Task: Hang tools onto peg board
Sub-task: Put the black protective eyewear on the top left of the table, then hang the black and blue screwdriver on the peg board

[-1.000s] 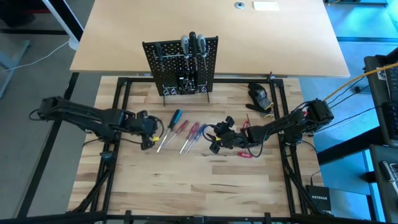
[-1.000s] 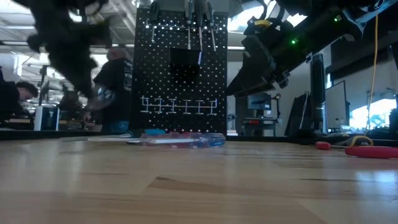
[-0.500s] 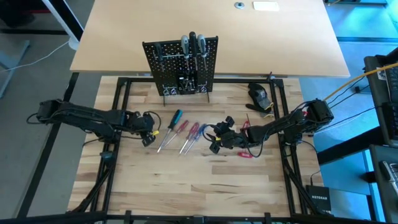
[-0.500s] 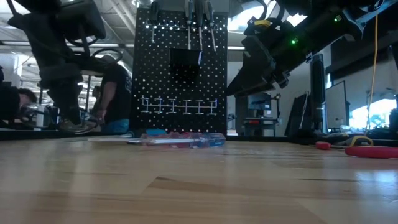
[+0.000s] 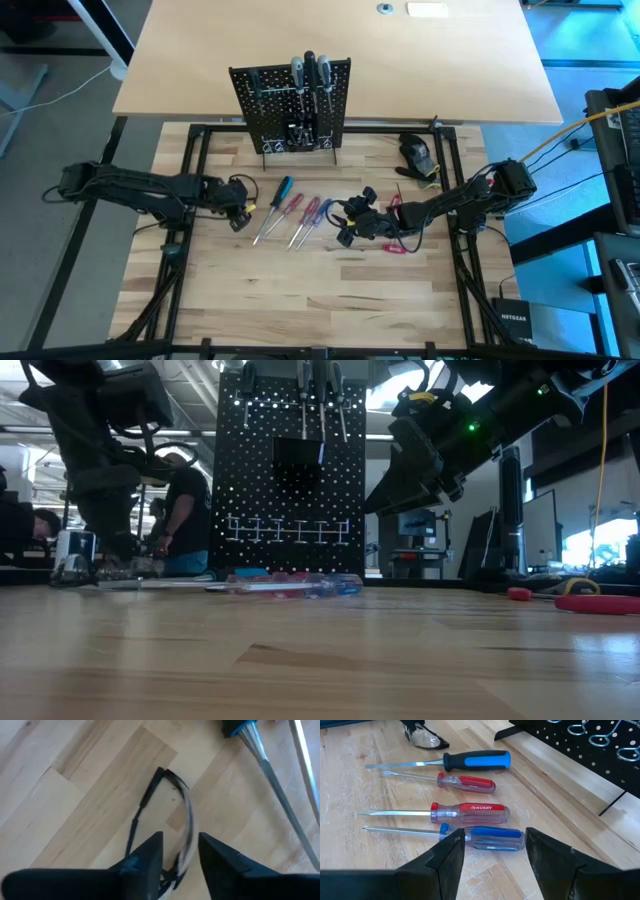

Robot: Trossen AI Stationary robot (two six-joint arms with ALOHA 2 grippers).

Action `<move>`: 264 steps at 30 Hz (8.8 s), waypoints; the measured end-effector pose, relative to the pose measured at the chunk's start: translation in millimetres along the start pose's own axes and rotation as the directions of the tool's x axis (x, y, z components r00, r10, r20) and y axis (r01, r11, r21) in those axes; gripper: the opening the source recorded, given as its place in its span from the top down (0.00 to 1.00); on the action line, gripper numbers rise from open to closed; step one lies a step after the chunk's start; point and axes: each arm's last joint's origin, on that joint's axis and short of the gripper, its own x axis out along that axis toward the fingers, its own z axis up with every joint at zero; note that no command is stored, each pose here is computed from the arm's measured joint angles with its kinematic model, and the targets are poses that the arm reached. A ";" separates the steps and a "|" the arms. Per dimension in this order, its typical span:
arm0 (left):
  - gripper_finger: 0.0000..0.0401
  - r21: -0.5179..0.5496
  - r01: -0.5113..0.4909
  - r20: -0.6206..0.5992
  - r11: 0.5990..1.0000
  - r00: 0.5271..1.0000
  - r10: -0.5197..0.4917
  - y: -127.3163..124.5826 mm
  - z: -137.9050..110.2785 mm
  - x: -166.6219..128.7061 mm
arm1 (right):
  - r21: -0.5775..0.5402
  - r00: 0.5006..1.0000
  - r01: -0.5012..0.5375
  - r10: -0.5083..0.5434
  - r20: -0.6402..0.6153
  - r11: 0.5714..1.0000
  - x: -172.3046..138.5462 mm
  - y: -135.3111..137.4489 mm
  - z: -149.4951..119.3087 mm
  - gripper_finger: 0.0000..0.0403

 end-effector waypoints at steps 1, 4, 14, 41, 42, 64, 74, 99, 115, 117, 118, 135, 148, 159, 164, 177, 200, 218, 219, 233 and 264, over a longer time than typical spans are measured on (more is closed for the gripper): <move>0.69 -0.001 -0.001 -0.004 1.000 1.000 0.001 0.5 1.2 -1.3 | 0.000 1.000 0.000 0.000 0.000 1.000 0.0 0.0 0.0 0.48; 0.65 -0.013 0.025 -0.003 1.000 1.000 -0.025 -0.7 9.1 -9.2 | 0.000 1.000 0.000 0.000 0.000 1.000 0.0 0.0 0.0 0.48; 0.65 0.018 0.187 0.172 0.982 0.967 -0.187 -20.3 38.3 -27.5 | 0.000 1.000 0.000 0.000 0.000 1.000 0.0 0.0 0.0 0.48; 0.66 0.007 0.200 -0.057 0.980 0.978 -0.199 -53.9 37.4 50.0 | -0.003 1.000 0.002 -0.002 -0.005 1.000 0.0 -0.3 -0.6 0.48; 0.66 0.008 0.200 -0.057 0.980 0.978 -0.199 -54.0 37.4 50.1 | -0.003 1.000 0.002 -0.002 -0.004 1.000 0.0 -0.3 -0.6 0.48; 0.98 0.111 0.155 -0.033 0.982 0.988 -0.153 -52.4 37.8 50.5 | -0.004 1.000 0.002 -0.002 -0.004 1.000 0.0 -0.3 -0.6 0.48; 0.99 0.113 0.125 0.007 0.986 0.992 -0.126 -51.0 39.6 46.6 | -0.004 1.000 0.002 -0.002 -0.005 1.000 0.0 -0.2 -0.7 0.48; 0.99 0.397 0.208 0.487 0.894 0.777 -0.398 -47.0 22.2 -80.5 | -0.005 1.000 -0.014 0.014 -0.013 1.000 0.0 0.2 -0.9 0.48; 1.00 0.573 0.205 0.691 0.794 0.400 -0.602 -65.6 10.5 -74.5 | -0.046 0.907 -0.295 0.295 0.300 0.954 -15.8 26.6 31.9 0.48; 0.99 0.596 0.228 0.702 0.770 0.318 -0.637 -64.2 5.6 -69.6 | -0.060 0.866 -0.317 0.314 0.389 0.947 -22.3 30.8 39.8 0.48; 1.00 0.597 0.236 0.711 0.767 0.287 -0.641 -63.1 3.9 -68.2 | -0.071 0.846 -0.318 0.317 0.429 0.946 -24.3 31.0 44.0 0.47; 1.00 0.591 0.240 0.742 0.770 0.213 -0.636 -59.9 1.3 -67.3 | -0.259 0.603 -0.383 0.452 0.657 0.887 -30.6 36.3 157.9 0.21; 0.99 0.592 0.237 0.740 0.770 0.219 -0.636 -60.0 1.0 -66.6 | -0.372 0.606 -0.405 0.550 0.574 0.835 2.9 69.8 194.8 0.25; 0.99 0.598 0.222 0.735 0.770 0.232 -0.637 -60.1 0.6 -65.3 | -0.379 0.611 -0.404 0.554 0.566 0.832 1.5 69.6 196.3 0.64; 0.98 0.594 0.237 0.730 0.769 0.244 -0.639 -60.3 0.1 -64.1 | -0.393 0.625 -0.394 0.556 0.548 0.831 2.6 70.0 194.5 0.64; 0.60 0.590 0.236 0.697 0.772 0.334 -0.635 -56.3 3.1 -76.8 | -0.400 0.747 -0.378 0.530 0.401 0.835 0.7 70.7 204.6 0.64; 0.53 0.597 0.203 0.732 0.776 0.258 -0.631 -71.3 18.9 -85.2 | -0.309 0.766 -0.424 0.519 0.379 0.851 23.6 74.4 196.7 0.64; 0.75 0.598 0.150 0.708 0.787 0.361 -0.607 -76.9 34.5 -90.0 | -0.311 0.771 -0.425 0.520 0.368 0.850 24.0 75.1 195.2 0.43; 0.75 0.600 0.142 0.711 0.787 0.356 -0.607 -76.3 34.5 -91.0 | -0.311 0.772 -0.425 0.520 0.366 0.850 22.9 74.6 195.6 0.39; 0.75 0.306 -0.067 0.902 0.950 0.340 -0.266 -33.0 31.7 -119.8 | -0.284 0.930 -0.256 0.316 0.189 0.924 -92.0 40.8 205.7 0.25; 0.75 -0.126 -0.257 0.938 0.958 0.284 0.200 22.0 94.6 -53.5 | -0.095 0.983 0.182 -0.182 0.009 0.979 -60.9 41.8 9.4 0.25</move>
